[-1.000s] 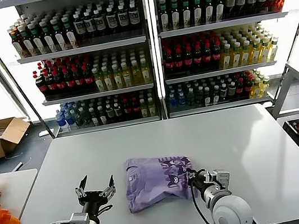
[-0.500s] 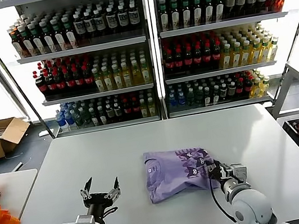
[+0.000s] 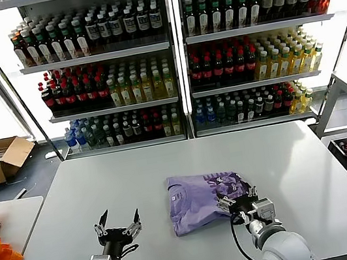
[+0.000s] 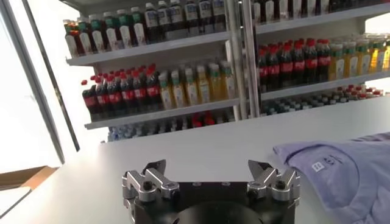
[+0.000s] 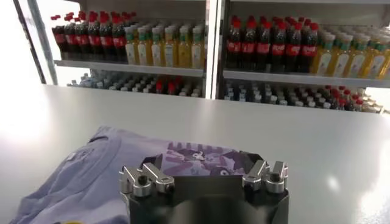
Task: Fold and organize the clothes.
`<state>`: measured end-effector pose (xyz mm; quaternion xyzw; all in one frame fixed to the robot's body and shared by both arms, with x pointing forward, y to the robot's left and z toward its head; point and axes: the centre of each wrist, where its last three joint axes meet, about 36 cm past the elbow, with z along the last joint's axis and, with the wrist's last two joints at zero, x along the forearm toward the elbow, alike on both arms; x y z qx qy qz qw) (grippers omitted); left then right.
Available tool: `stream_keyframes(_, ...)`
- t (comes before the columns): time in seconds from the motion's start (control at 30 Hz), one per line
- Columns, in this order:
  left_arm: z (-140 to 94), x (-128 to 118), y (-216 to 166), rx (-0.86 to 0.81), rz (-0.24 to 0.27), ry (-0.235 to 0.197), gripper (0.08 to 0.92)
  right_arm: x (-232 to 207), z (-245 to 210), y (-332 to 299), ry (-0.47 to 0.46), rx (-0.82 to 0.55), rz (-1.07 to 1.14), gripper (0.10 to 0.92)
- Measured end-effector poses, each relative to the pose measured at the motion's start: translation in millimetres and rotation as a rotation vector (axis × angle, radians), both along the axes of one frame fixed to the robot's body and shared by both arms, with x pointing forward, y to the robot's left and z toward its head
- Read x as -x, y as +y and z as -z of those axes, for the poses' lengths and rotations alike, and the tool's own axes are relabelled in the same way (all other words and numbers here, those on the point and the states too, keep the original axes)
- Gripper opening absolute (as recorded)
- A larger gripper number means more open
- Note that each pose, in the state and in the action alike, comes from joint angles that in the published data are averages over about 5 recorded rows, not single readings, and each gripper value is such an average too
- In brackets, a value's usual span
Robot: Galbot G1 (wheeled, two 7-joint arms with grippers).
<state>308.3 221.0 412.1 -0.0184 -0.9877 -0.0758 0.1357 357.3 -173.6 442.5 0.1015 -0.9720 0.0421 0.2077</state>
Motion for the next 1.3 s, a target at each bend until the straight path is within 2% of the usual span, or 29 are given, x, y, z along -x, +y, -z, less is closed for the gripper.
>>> stream_keyframes(1.0,5.5,7.7,-5.2,0.017,0.010,0.033,0.823,34.5,35.3,3.7,0.138,0.033,0.081,0.823)
stream_keyframes(1.3,4.7,10.3,-6.1,0.021,0.014,0.037,0.823,39.3,29.0,-1.8,0.144,0.011,0.091,0.823)
